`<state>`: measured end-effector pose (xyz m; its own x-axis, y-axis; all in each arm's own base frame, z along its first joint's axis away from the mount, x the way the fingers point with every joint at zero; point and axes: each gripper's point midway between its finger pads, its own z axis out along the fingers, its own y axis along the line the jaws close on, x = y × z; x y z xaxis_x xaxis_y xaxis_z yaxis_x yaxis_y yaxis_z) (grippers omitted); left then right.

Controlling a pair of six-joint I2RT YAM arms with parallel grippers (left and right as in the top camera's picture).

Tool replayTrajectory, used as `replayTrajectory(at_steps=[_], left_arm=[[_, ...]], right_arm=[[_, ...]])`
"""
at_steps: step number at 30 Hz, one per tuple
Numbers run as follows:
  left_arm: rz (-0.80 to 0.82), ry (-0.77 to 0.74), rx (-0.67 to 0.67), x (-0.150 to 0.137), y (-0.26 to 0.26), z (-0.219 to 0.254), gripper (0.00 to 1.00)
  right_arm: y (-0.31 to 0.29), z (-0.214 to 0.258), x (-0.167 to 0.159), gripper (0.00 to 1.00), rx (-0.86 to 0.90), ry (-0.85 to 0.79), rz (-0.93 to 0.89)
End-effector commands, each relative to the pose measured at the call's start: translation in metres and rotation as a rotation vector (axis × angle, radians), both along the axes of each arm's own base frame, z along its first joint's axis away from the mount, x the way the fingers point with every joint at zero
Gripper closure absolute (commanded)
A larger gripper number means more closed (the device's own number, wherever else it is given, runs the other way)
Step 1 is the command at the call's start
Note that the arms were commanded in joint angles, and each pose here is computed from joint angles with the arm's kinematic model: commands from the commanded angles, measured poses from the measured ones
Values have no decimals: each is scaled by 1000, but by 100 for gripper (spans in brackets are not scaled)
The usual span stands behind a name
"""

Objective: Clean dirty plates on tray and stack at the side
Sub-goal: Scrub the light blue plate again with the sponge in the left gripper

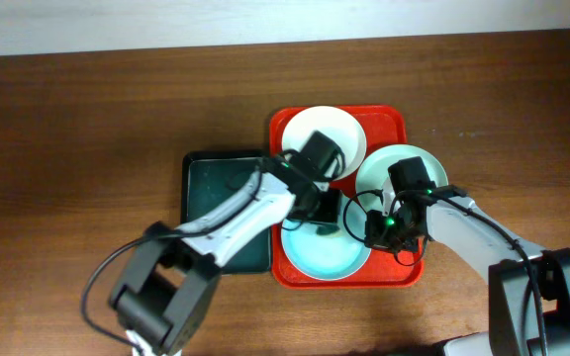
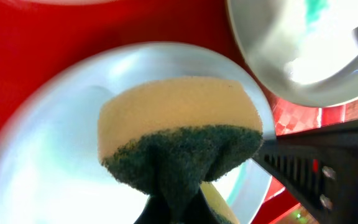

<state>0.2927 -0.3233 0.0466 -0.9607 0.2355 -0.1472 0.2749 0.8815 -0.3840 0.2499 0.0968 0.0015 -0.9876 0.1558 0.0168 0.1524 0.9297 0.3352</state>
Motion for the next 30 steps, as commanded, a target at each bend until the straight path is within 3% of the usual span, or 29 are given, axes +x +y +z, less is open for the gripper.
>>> replayTrajectory(at_steps=[1,6,10,13,16,21,26,30], left_arm=[[59,109,-15,-15,-16,-29,100],[-29,296,-133,-49,-44,-45,100],[-66,333,-85,-63,-33,-50,100],[-33,338,28,-65,-11,-59,100],[6,287,166,-57,16,-69,100],[84,81,445,-18,73,-77,100],[163,2,596,7,104,-54,100],[183,-23,622,21,108,-34,100]], right_arm=[[-14,-11,-8,96,-78,30,-4],[-14,-11,-8,96,-78,30,-4],[-14,-11,-8,96,-78,30,-4],[-14,-11,-8,96,-78,28,-4],[-14,-11,-8,96,-78,27,-4],[-14,-11,-8,96,-78,27,-4],[-14,-11,-9,96,-78,31,-4],[-14,-11,-8,96,-78,31,-4]])
